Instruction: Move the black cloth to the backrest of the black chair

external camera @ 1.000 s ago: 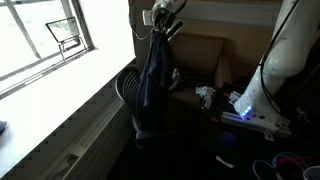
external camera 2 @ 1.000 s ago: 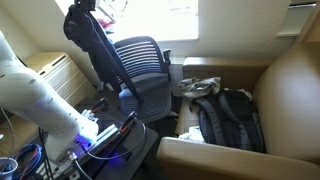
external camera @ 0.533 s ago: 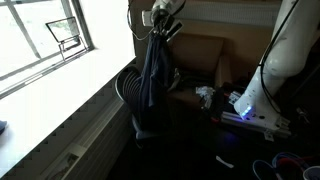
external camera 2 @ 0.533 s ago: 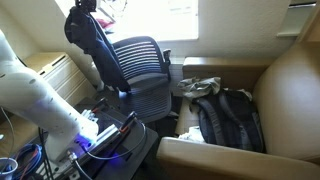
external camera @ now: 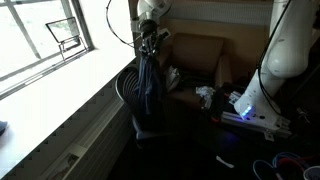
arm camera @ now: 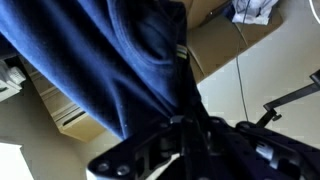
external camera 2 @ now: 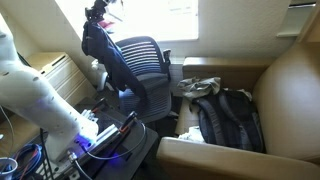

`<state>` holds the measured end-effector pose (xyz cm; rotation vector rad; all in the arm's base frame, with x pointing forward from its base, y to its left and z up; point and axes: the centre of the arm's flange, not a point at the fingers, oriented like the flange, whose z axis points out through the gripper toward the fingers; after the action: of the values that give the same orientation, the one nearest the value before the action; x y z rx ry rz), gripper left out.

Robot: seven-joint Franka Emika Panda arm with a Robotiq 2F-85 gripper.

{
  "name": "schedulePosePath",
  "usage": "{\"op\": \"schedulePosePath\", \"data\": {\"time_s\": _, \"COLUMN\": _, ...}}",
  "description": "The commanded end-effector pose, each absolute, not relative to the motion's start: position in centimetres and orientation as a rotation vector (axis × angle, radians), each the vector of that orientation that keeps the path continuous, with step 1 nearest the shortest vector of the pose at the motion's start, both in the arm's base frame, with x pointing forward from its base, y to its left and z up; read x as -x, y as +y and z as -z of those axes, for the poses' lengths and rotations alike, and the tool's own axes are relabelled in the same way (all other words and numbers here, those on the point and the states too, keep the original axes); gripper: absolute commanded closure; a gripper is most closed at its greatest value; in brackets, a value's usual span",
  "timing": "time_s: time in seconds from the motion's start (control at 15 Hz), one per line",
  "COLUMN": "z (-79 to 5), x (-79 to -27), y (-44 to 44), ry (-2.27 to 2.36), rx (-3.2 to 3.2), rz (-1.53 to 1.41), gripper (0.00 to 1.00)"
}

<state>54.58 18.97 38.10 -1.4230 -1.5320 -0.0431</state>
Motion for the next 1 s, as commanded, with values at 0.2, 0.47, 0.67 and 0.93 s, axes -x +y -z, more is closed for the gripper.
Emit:
{"op": "schedulePosePath", "data": {"time_s": 0.2, "z": -40.5, "x": -61.2, "y": 25.8, "ry": -1.73, "rx": 1.45, "rz": 0.196, "gripper": 0.99}}
{"op": "schedulePosePath", "data": {"time_s": 0.47, "z": -40.1, "x": -60.3, "y": 25.7, "ry": -1.725, "rx": 1.471, "rz": 0.152, "gripper": 0.99}}
{"op": "schedulePosePath", "data": {"time_s": 0.67, "z": -38.3, "x": -62.0, "y": 24.3, "ry": -1.891, "rx": 1.558, "rz": 0.27, "gripper": 0.99}}
{"op": "schedulePosePath", "data": {"time_s": 0.93, "z": -42.2, "x": -66.8, "y": 25.1, "ry": -2.081, "rx": 1.484, "rz": 0.139, "gripper": 0.99}}
